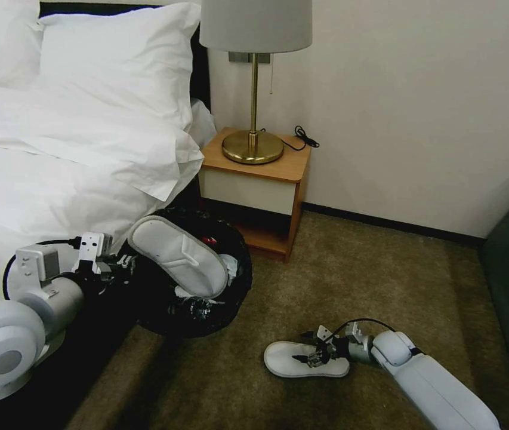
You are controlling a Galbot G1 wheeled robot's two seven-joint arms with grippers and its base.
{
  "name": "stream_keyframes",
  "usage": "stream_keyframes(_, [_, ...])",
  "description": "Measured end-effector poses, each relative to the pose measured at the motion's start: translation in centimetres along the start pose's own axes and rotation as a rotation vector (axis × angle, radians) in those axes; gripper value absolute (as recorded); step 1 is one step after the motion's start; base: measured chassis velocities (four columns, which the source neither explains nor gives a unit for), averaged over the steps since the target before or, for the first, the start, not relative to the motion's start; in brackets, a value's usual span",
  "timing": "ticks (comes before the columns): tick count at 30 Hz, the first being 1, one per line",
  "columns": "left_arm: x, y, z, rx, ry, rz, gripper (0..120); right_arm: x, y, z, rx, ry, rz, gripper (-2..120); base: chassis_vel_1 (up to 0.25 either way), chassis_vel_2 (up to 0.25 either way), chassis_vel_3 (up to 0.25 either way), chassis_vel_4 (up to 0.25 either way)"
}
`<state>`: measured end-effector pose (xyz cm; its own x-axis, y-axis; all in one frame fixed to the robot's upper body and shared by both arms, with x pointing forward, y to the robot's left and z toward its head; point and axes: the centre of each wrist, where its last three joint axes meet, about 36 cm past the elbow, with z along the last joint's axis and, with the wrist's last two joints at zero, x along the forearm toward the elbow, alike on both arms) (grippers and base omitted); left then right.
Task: Pick up the trash bin, then pick up the garbage on the floor and place it into the trash bin.
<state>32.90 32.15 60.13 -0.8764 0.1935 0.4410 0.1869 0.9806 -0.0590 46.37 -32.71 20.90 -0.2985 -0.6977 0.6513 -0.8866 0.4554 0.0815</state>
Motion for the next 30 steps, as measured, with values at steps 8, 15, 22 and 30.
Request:
stream_keyframes(8, [-0.2,0.3,-0.2,0.000,-0.001,-0.007,2,-3.0,1.3,-0.6,-0.021,-0.001,-0.007,27,0.000,0.000,0.000,0.000])
stream_keyframes(15, [-0.6,0.4,0.1,0.006,0.007,-0.013,2,-3.6,2.1,0.0,-0.041,0.001,-0.005,6,0.000,0.000,0.000,0.000])
stream_keyframes(22, [-0.8,0.5,0.2,0.001,0.007,-0.018,2,-3.2,2.6,0.9,-0.059,-0.005,0.014,0,0.000,0.000,0.000,0.000])
stream_keyframes(30, [-0.9,0.4,0.5,0.004,0.008,-0.019,2,-2.7,3.1,0.3,-0.068,-0.035,0.054,0,0.000,0.000,0.000,0.000])
